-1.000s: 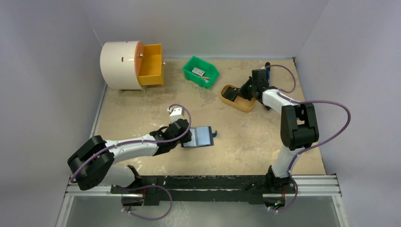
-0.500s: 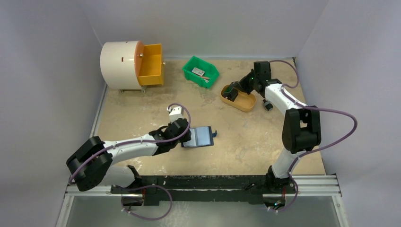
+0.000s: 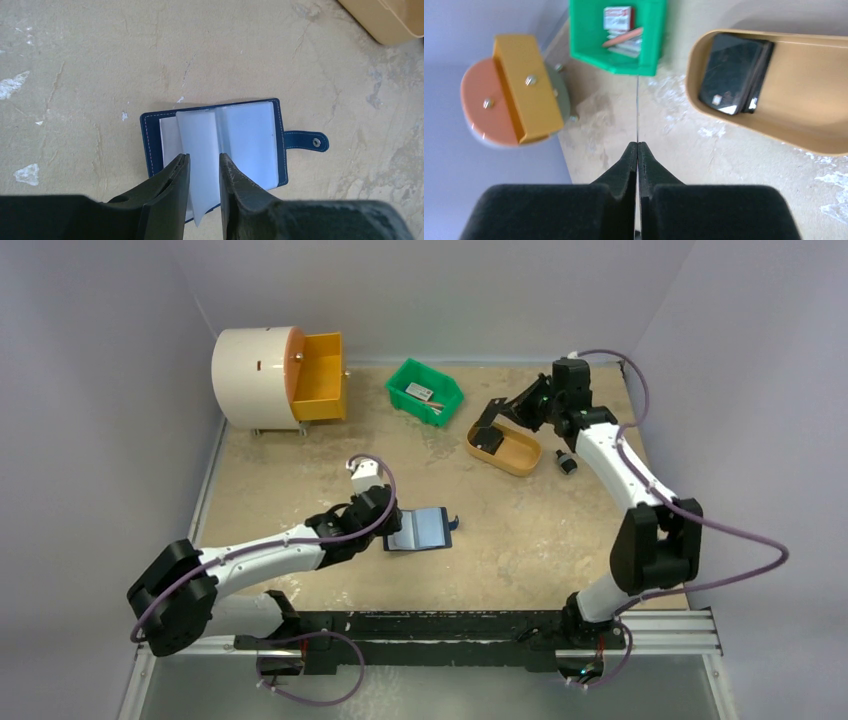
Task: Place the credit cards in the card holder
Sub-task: Pick up the credit card from the storage box, then insert the credit card into the card holder.
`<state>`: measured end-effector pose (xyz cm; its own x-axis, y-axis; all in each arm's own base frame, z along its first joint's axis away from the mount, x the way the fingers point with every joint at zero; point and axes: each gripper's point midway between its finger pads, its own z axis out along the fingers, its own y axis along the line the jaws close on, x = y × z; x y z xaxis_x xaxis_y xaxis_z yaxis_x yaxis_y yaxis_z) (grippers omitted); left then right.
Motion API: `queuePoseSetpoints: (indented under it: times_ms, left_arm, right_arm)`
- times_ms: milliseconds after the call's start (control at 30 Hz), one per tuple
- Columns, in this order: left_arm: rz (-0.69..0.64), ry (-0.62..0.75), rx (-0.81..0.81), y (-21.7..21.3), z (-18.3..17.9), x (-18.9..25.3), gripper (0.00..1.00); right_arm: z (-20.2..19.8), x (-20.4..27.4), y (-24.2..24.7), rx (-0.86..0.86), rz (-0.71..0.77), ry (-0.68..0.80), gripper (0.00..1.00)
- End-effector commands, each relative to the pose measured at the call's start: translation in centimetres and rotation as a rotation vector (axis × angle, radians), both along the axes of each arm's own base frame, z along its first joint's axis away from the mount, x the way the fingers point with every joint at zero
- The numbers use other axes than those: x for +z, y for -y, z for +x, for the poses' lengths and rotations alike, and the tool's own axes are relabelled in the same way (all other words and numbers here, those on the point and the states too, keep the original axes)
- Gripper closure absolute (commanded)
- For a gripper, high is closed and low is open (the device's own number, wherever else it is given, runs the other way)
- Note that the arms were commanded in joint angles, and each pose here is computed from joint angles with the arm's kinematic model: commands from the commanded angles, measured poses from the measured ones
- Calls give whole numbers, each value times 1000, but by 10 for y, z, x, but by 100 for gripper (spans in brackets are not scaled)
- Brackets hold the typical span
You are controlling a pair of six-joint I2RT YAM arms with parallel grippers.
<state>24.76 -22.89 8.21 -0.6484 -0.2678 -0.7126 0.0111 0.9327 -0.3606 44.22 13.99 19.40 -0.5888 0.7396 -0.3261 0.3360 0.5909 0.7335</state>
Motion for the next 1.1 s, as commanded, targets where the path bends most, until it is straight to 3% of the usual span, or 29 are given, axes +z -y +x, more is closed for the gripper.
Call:
queuePoseSetpoints:
  times_ms: [0,100,200,400,567,1067]
  left_arm:
    - [-32,78,23,0,9,35,73]
    - [-57,98,43,-6,7,47,73]
    - [-76,108,53,-9,5,53,73]
    - [-101,131,73,-17,2,64,72]
    - [-115,136,63,-17,0,59,68]
    - [-45,47,72,-15,-1,1,71]
  right_arm:
    - [-45,51,-28,307,-144,215,100]
    - [-90,50,-59,557,-265,322,100]
    - [-139,33,-88,766,-271,314,100]
    - [-199,11,-116,939,-194,336,100]
    - [-202,-16,-118,938,-175,283,100]
    - [-181,-74,-149,829,1,151,100]
